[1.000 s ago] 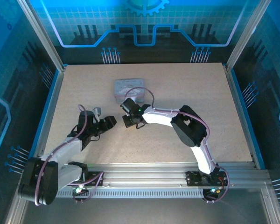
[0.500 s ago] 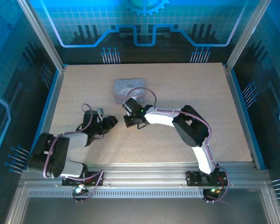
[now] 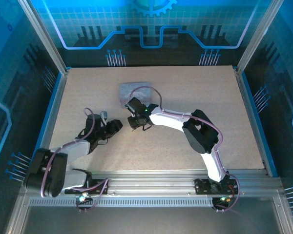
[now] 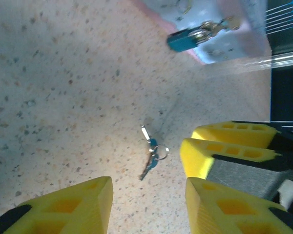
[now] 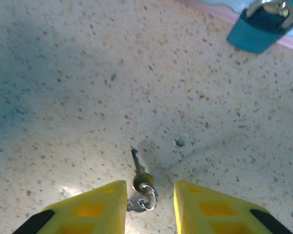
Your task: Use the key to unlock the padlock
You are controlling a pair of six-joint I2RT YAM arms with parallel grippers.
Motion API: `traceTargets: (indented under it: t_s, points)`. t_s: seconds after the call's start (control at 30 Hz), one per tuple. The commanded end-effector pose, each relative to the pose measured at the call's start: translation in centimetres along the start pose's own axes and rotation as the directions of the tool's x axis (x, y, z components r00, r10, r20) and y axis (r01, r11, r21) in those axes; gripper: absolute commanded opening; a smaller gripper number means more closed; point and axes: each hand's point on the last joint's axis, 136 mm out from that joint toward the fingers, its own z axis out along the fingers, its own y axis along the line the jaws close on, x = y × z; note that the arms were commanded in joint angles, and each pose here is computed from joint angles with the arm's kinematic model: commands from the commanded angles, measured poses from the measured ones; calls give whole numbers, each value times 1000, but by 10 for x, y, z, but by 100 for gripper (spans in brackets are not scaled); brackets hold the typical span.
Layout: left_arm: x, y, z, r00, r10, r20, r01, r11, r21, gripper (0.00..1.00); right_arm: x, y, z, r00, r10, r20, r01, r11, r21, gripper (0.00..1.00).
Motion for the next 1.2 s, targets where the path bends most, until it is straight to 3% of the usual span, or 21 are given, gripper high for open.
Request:
traceTargets:
  t_s: [0.0,0.3,0.6,1.17]
  points:
    - [-6,-1,-10,997,69,20,-68,996,-55,45,11,4,9,996,-27,-79,26,1000,-16,33]
    - [-8,-5,-20,994,98,41,-95,994,-61,47,21,5,18,984,-74,-161,71,997,-22,36]
    - [-8,-5,-21,994,102,43,-99,993,-61,47,29,3,24,973,-99,-211,100,995,-5,32]
    - [-10,-4,-27,990,124,59,-120,990,-78,48,48,-4,42,928,-152,-341,213,965,150,24]
